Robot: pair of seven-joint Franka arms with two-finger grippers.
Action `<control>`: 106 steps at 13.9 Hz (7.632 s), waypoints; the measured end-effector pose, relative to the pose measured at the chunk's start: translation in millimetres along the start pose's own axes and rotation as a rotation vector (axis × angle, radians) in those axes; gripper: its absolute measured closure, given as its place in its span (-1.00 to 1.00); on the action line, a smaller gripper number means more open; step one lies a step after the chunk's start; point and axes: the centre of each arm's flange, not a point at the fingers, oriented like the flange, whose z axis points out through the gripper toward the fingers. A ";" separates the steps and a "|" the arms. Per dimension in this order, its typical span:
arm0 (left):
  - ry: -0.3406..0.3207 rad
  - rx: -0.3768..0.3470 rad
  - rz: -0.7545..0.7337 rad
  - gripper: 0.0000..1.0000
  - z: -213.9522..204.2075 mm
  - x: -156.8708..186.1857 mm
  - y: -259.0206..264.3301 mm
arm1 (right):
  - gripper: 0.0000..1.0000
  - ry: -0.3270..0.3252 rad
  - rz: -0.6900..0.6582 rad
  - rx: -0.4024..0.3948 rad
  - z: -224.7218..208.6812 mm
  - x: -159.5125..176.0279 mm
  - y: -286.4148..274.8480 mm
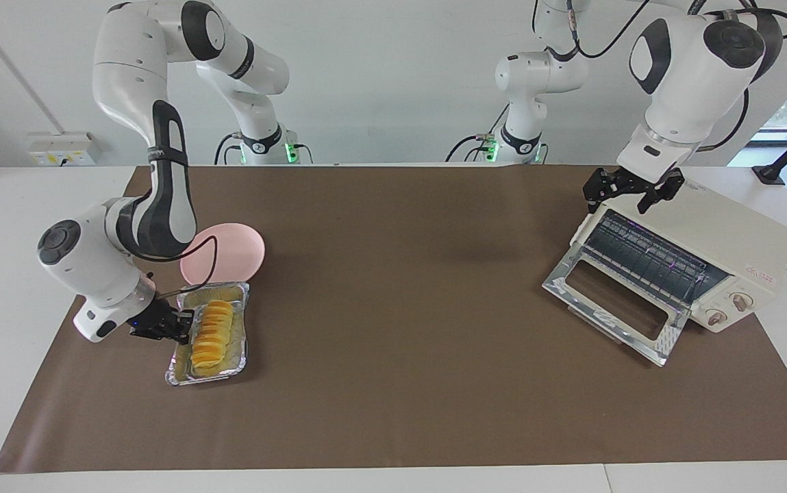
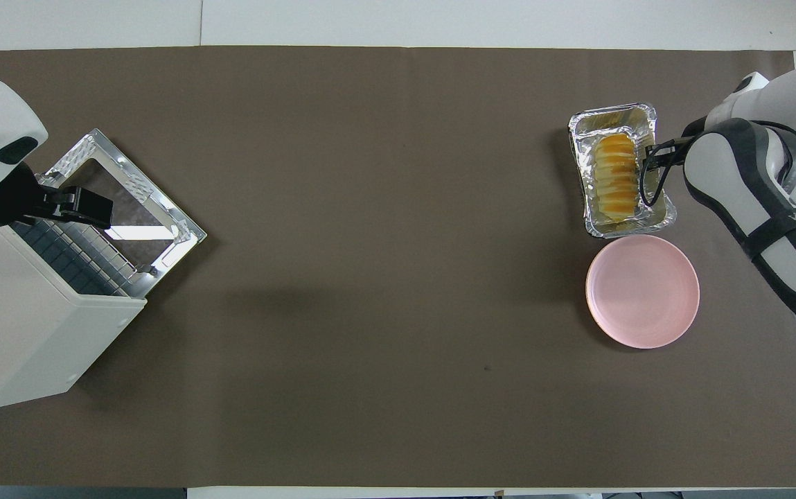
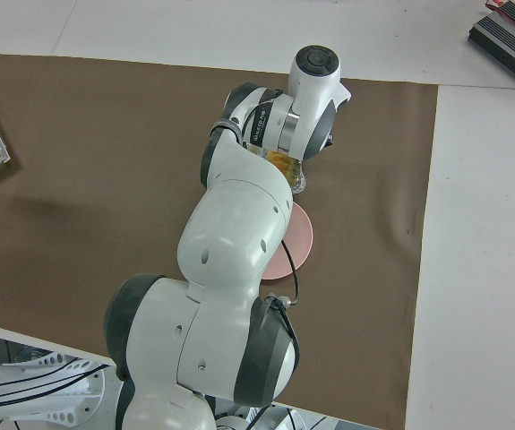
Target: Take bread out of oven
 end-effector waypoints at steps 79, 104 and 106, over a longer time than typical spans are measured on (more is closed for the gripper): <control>0.006 0.001 -0.002 -1.00 -3.3 -1.6 -0.8 | 0.45 -0.191 0.015 -0.029 -14.2 -164.5 -78.7; 0.006 0.001 -0.002 -1.00 -3.3 -1.6 -0.9 | -1.00 -0.059 0.015 -0.119 -274.7 -136.8 -108.0; 0.006 0.001 -0.002 -1.00 -3.3 -1.6 -0.9 | -1.00 -0.053 0.020 -0.136 -290.4 -138.8 -106.9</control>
